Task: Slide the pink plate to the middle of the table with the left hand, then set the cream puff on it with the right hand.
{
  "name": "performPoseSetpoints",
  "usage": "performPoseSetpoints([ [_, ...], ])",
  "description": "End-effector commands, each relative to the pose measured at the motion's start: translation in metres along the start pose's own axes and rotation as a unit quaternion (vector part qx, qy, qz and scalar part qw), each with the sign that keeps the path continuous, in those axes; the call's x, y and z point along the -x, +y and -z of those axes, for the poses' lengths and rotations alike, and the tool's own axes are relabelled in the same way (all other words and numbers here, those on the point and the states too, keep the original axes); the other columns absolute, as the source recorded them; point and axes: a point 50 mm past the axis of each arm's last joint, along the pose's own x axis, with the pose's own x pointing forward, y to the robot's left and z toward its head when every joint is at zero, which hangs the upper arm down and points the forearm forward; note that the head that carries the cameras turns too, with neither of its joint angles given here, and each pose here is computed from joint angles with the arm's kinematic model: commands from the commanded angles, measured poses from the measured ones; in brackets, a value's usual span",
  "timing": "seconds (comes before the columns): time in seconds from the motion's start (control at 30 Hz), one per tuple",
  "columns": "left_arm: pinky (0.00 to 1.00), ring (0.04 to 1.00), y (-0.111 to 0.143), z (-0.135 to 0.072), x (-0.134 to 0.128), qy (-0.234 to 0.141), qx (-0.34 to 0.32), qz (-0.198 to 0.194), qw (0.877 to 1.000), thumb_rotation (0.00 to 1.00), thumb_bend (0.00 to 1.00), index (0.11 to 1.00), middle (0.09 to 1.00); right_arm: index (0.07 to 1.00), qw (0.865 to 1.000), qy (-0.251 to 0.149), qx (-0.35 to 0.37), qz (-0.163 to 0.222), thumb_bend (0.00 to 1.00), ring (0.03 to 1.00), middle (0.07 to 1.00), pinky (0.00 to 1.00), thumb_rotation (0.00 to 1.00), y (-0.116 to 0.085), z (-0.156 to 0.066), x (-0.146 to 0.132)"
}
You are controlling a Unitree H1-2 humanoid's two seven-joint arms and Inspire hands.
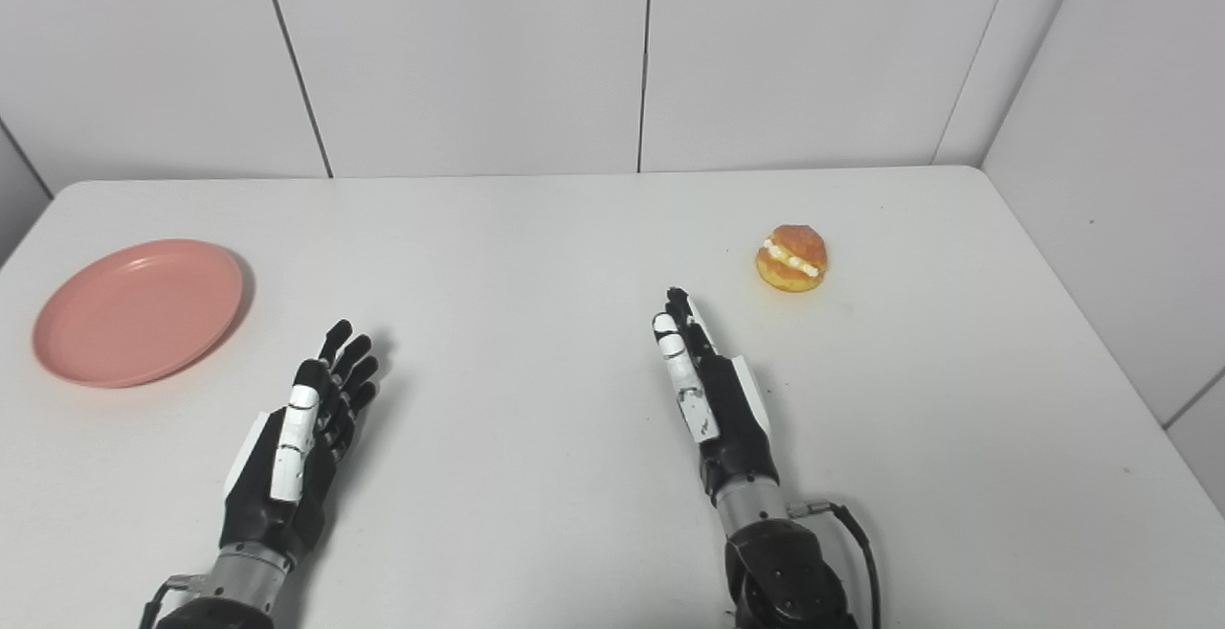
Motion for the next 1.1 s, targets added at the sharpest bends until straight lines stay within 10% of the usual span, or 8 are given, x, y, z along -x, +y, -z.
performPoseSetpoints([
  [0.0, 0.99, 0.981, -0.0019, -0.0078, 0.004, -0.02, -0.008, 0.0, 1.0, 1.0, 0.59, 0.974, 0.982, 0.972, 0.999, -0.051, -0.006, -0.007, 0.39, 0.966, 0.978, 0.98, 1.0, 0.001, -0.0187, -0.0058],
  [1.07, 0.99, 0.98, -0.0079, -0.0087, 0.0032, -0.016, -0.003, -0.005, 1.0, 1.0, 0.59, 0.968, 0.979, 0.972, 0.999, -0.05, 0.0, -0.01, 0.39, 0.964, 0.98, 0.98, 1.0, -0.0039, -0.0186, -0.0054],
])
